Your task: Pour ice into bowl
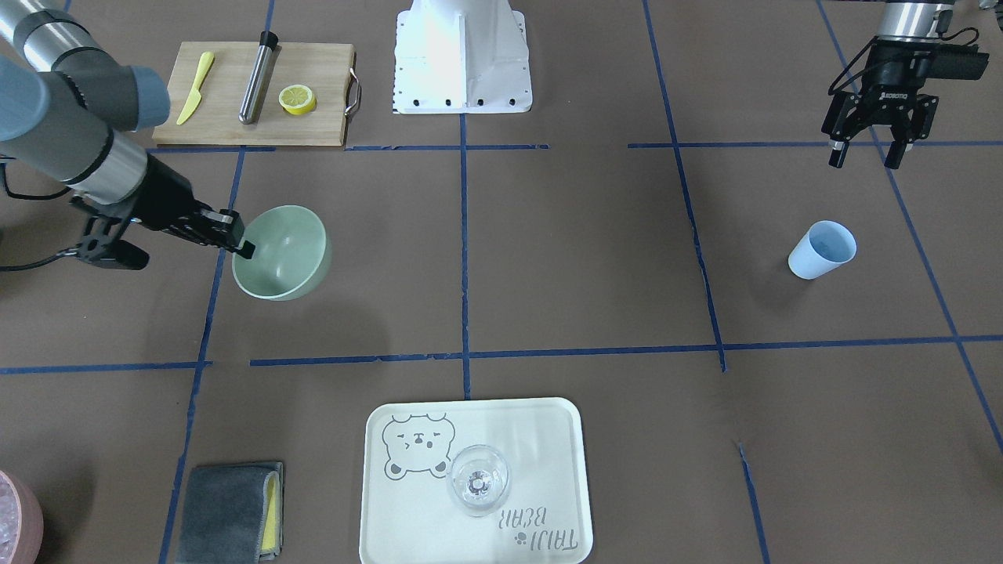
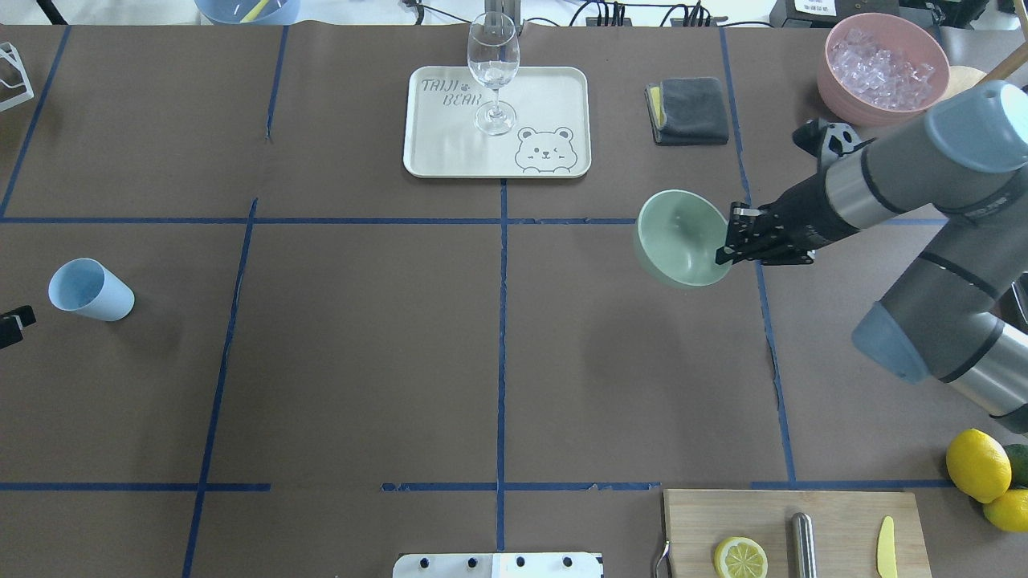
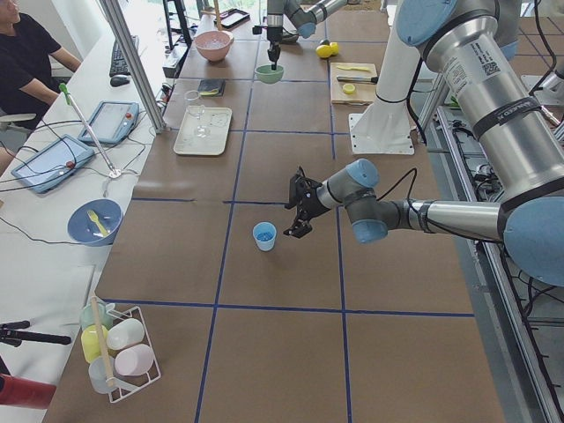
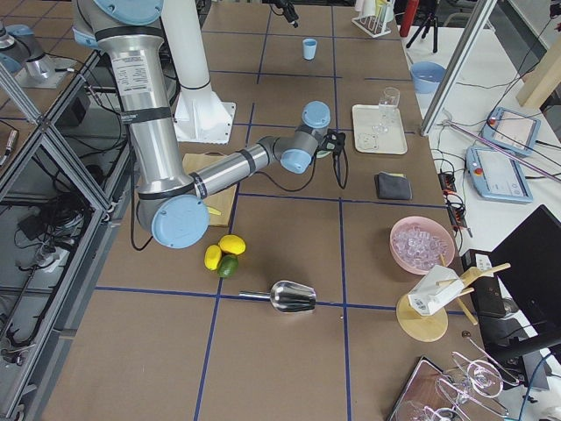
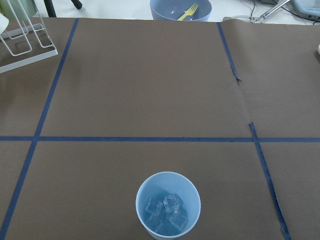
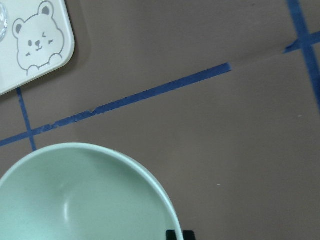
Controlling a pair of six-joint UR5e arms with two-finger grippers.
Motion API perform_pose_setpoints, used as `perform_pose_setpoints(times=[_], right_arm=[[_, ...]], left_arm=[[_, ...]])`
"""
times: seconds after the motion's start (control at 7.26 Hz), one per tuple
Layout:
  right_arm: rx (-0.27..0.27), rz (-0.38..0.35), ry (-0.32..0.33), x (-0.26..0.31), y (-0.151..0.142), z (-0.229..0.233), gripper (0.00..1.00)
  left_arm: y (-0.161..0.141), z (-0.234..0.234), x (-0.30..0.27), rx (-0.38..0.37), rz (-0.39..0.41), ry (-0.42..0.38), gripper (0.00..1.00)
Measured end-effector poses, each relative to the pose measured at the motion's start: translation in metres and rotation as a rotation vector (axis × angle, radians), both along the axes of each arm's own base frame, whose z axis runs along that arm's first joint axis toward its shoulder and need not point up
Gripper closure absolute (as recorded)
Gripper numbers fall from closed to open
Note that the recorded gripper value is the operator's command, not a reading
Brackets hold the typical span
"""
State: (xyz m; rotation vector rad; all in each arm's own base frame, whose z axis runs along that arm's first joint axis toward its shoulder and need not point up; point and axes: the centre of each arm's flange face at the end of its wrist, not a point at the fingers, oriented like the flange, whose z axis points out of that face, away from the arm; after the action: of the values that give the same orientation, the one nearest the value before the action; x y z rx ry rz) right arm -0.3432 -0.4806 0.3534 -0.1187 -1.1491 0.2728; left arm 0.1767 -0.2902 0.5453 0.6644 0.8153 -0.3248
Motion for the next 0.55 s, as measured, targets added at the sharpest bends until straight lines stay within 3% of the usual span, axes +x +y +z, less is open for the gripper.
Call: perform_pose_setpoints(times=[0.28, 0.55], right_arm=[[-0.024, 0.003, 0.048, -0.063, 0.003, -0.080, 1.00], [-0.048, 0.009, 0.045, -0.102, 0.019, -0.137, 1.00]], left_arm=[[0.005, 0.036, 0.044, 0.014, -0.063, 0.009, 0.00], [0.005, 0.055, 0.081, 0.051, -0.116, 0.003, 0.00]])
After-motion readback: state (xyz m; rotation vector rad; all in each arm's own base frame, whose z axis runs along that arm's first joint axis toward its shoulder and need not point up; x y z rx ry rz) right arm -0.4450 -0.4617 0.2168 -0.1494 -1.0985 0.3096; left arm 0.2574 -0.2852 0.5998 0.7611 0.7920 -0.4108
